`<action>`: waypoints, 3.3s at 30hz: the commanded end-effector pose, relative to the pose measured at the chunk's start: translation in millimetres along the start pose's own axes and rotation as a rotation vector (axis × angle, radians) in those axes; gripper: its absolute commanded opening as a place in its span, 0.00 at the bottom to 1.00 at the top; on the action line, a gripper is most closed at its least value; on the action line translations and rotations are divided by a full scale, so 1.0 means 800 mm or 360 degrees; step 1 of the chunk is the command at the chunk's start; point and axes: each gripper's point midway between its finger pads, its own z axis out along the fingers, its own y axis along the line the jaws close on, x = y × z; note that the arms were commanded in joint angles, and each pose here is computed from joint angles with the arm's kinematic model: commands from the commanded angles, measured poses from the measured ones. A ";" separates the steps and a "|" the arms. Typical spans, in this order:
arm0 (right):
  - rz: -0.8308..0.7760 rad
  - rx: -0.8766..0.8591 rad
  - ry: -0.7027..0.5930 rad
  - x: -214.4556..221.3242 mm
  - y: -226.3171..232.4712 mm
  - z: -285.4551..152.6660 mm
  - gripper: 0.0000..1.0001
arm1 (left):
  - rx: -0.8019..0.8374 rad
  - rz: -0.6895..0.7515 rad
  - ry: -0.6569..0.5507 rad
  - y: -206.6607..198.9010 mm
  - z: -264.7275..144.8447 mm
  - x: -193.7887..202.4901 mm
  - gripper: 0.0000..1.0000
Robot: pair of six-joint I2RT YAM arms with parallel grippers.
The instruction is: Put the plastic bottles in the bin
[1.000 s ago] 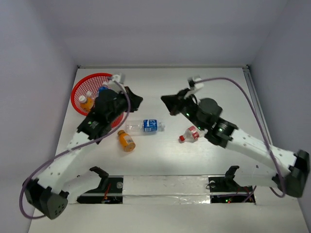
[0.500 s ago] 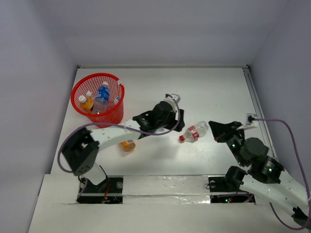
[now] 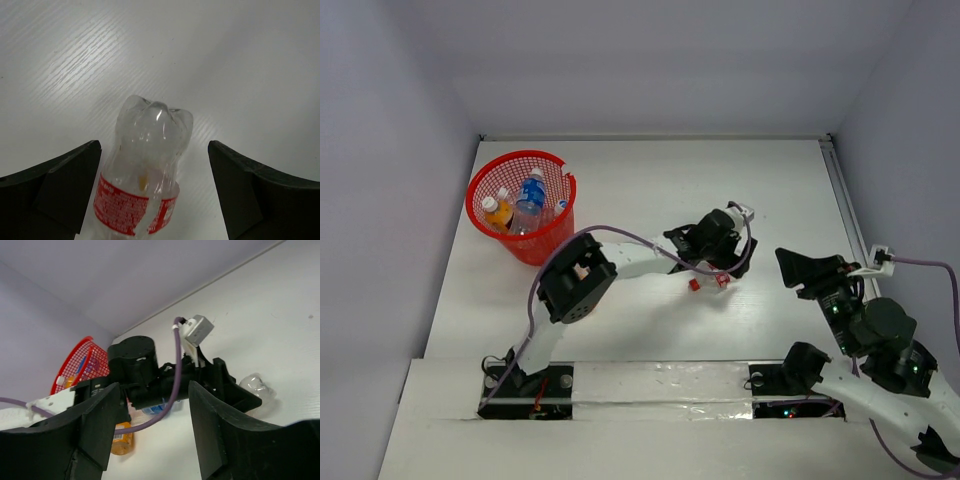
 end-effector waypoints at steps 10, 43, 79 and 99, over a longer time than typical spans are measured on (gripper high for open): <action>-0.0116 -0.0271 -0.0007 -0.028 0.042 -0.016 0.68 | -0.0077 0.0067 -0.0057 0.007 0.019 -0.017 0.53; -0.0810 -0.0864 0.1461 0.449 0.245 0.137 1.00 | -0.1237 -0.0609 -0.1484 0.295 -0.619 -0.204 0.46; -0.0799 -0.0763 0.1478 0.459 0.240 0.106 0.50 | -0.1636 -0.0649 -0.0846 0.508 -0.551 -0.158 0.55; -0.0339 -0.0963 0.0792 0.279 0.444 0.196 0.46 | -0.1682 -0.0767 -0.0782 0.492 -0.560 -0.131 0.99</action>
